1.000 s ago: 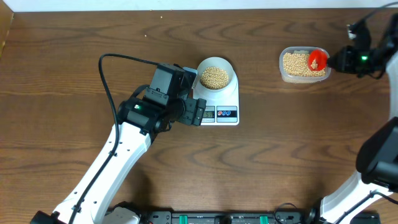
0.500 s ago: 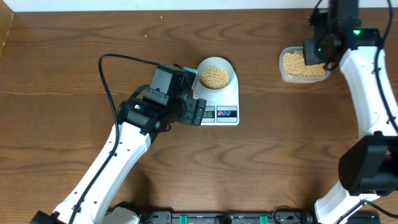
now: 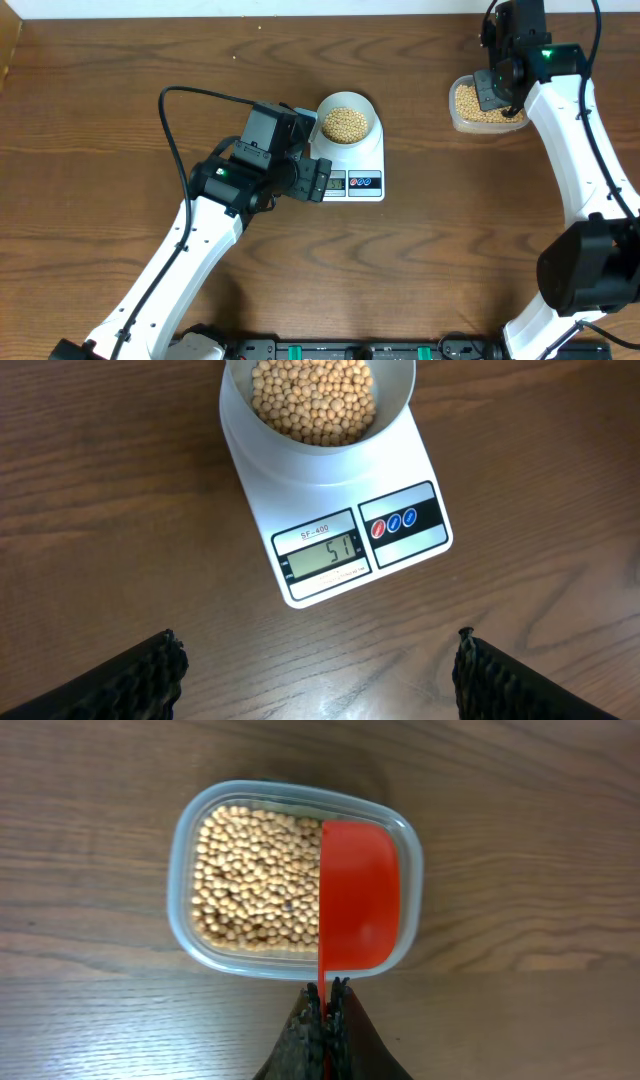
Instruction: Scoop item into bowl and weigh 50g on scale
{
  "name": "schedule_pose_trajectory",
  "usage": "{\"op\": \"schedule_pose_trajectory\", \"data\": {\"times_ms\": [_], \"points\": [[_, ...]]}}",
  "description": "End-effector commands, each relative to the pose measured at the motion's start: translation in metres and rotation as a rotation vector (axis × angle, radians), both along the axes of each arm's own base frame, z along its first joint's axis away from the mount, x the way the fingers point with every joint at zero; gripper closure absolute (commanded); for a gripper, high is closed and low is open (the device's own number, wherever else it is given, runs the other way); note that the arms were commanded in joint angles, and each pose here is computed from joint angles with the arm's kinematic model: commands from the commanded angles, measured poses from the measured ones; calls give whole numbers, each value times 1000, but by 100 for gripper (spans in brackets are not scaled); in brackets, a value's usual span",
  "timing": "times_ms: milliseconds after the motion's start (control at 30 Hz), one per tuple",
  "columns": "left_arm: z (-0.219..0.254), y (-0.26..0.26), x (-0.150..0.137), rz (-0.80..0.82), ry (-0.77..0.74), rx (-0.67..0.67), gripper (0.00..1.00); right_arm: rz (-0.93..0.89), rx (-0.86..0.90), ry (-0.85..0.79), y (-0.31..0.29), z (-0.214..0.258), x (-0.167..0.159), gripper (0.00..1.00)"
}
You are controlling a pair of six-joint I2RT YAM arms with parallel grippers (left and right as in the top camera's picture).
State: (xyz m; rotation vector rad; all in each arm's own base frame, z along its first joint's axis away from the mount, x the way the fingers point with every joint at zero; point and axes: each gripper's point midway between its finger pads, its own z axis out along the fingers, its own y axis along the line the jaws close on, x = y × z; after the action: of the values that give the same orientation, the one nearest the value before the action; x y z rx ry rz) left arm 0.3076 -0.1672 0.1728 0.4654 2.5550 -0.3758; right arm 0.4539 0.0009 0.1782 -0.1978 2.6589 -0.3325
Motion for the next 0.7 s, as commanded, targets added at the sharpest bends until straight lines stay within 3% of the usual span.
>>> {"op": "schedule_pose_trajectory", "data": {"times_ms": [0, 167, 367, 667], "points": [[4, 1, -2, -8, -11, -7, 12, 23, 93, -50, 14, 18, 1, 99], [4, 1, -2, -8, -11, -7, 12, 149, 300, -140, 54, 49, 3, 99], [4, 1, -2, -8, -11, -7, 12, 441, 669, -189, 139, 89, -8, 99], [4, 1, -2, -8, -11, -7, 12, 536, 643, -54, 203, 45, -21, 99]]}}
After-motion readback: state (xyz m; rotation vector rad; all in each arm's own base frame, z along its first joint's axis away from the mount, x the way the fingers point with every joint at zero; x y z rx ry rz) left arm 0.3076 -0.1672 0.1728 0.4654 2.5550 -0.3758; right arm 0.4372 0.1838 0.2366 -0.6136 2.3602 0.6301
